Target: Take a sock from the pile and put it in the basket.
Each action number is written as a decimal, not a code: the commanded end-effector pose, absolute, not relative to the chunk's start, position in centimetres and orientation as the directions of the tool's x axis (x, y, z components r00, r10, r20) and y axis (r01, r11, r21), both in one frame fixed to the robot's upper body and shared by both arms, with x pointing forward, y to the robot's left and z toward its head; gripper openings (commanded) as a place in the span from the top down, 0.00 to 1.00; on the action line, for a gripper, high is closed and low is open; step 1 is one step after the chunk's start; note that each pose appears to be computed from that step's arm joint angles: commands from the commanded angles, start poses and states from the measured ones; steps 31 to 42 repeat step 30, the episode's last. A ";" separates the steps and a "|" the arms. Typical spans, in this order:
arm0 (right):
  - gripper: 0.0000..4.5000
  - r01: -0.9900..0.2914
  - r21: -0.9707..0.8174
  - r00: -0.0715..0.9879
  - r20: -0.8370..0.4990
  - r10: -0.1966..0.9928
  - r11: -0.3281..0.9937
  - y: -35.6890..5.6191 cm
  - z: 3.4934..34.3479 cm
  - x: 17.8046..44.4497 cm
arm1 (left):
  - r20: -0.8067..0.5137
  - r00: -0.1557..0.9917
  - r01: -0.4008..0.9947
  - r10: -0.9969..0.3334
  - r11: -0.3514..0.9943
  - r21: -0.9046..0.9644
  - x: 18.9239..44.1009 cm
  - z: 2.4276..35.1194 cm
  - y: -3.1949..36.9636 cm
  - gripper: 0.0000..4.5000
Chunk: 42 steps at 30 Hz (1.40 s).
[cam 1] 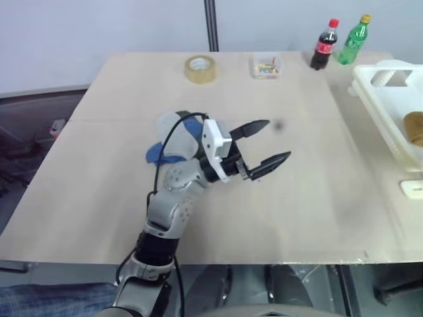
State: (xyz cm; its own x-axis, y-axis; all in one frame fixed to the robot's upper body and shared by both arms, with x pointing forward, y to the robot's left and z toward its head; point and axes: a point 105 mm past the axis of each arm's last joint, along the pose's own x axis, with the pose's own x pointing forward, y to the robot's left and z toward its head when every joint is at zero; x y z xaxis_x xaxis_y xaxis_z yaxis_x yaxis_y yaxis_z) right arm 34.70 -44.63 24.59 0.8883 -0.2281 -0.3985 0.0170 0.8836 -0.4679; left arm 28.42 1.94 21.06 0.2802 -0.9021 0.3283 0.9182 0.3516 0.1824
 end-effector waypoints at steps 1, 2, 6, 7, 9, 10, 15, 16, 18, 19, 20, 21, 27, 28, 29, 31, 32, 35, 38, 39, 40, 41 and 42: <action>0.01 -0.018 -0.598 0.920 -0.324 -0.221 0.801 -44.8 26.3 34.6 | 0.351 0.259 0.910 -0.900 0.349 0.222 27.9 21.9 2.0 0.00; 0.01 -0.019 -0.593 0.926 -0.314 -0.209 0.805 -44.6 26.5 34.7 | 0.347 0.264 0.910 -0.900 0.352 0.221 28.0 21.8 2.1 0.00; 0.01 -0.060 -0.504 0.986 -0.165 -0.028 0.862 -41.9 29.0 35.9 | 0.325 0.339 0.893 -0.883 0.411 0.184 28.6 21.2 3.2 0.00; 0.01 -0.109 -0.472 0.991 -0.121 0.059 0.875 -40.7 29.6 36.2 | 0.320 0.362 0.886 -0.875 0.430 0.174 28.8 21.0 3.6 0.00; 0.01 -0.268 -0.411 0.962 -0.058 0.268 0.871 -37.4 29.9 36.6 | 0.299 0.416 0.864 -0.859 0.476 0.166 29.0 20.6 4.7 0.00; 0.01 -0.340 -0.392 0.936 -0.048 0.350 0.855 -36.0 29.6 36.5 | 0.286 0.442 0.852 -0.850 0.498 0.162 29.1 20.4 5.3 0.00; 0.01 -0.743 -0.291 0.648 -0.085 0.757 0.603 -25.7 22.9 33.7 | 0.180 0.598 0.768 -0.781 0.623 0.149 29.5 18.6 9.4 0.00; 0.01 -0.770 -0.273 0.616 -0.088 0.783 0.576 -24.6 22.1 33.0 | 0.166 0.614 0.758 -0.772 0.635 0.148 29.5 18.4 9.9 0.00; 0.01 -0.803 -0.279 0.573 -0.118 0.811 0.527 -22.7 19.8 31.9 | 0.128 0.668 0.718 -0.733 0.680 0.150 29.5 17.8 11.0 0.00; 0.01 -0.823 -0.257 0.547 -0.117 0.829 0.507 -22.1 18.7 31.4 | 0.113 0.694 0.695 -0.711 0.703 0.152 29.3 17.5 11.7 0.00; 0.01 -0.832 -0.233 0.542 -0.147 0.828 0.503 -21.9 17.4 31.2 | 0.099 0.716 0.675 -0.691 0.722 0.153 28.9 17.2 12.3 0.00; 0.01 -0.837 -0.212 0.540 -0.165 0.826 0.505 -21.8 16.6 31.1 | 0.083 0.733 0.660 -0.675 0.736 0.150 28.6 16.9 12.8 0.00; 0.01 -0.848 -0.194 0.529 -0.233 0.816 0.494 -22.1 14.1 30.9 | 0.021 0.795 0.601 -0.606 0.792 0.102 26.7 15.4 14.9 0.00; 0.01 -0.850 -0.191 0.525 -0.238 0.817 0.490 -22.2 13.9 30.9 | 0.020 0.804 0.591 -0.594 0.802 0.085 26.6 15.3 15.1 0.00; 0.01 -0.851 -0.185 0.524 -0.240 0.817 0.491 -22.2 13.8 31.0 | 0.019 0.813 0.580 -0.582 0.811 0.078 26.5 15.3 15.3 0.00; 0.01 -0.849 -0.185 0.528 -0.249 0.812 0.495 -22.3 13.8 31.2 | 0.014 0.817 0.574 -0.577 0.814 0.082 26.5 15.2 15.5 0.00; 0.01 -0.849 -0.185 0.528 -0.249 0.812 0.495 -22.3 13.8 31.2 | 0.014 0.817 0.574 -0.577 0.814 0.082 26.5 15.2 15.5 0.00; 0.01 -0.849 -0.185 0.528 -0.249 0.812 0.495 -22.3 13.8 31.2 | 0.014 0.817 0.574 -0.577 0.814 0.082 26.5 15.2 15.5 0.00; 0.01 -0.849 -0.185 0.528 -0.249 0.812 0.495 -22.3 13.8 31.2 | 0.014 0.817 0.574 -0.577 0.814 0.082 26.5 15.2 15.5 0.00; 0.01 -0.849 -0.185 0.528 -0.249 0.812 0.495 -22.3 13.8 31.2 | 0.014 0.817 0.574 -0.577 0.814 0.082 26.5 15.2 15.5 0.00; 0.01 -0.849 -0.185 0.528 -0.249 0.812 0.495 -22.3 13.8 31.2 | 0.014 0.817 0.574 -0.577 0.814 0.082 26.5 15.2 15.5 0.00; 0.01 -0.849 -0.185 0.528 -0.249 0.812 0.495 -22.3 13.8 31.2 | 0.014 0.817 0.574 -0.577 0.814 0.082 26.5 15.2 15.5 0.00; 0.01 -0.849 -0.185 0.528 -0.249 0.812 0.495 -22.3 13.8 31.2 | 0.014 0.817 0.574 -0.577 0.814 0.082 26.5 15.2 15.5 0.00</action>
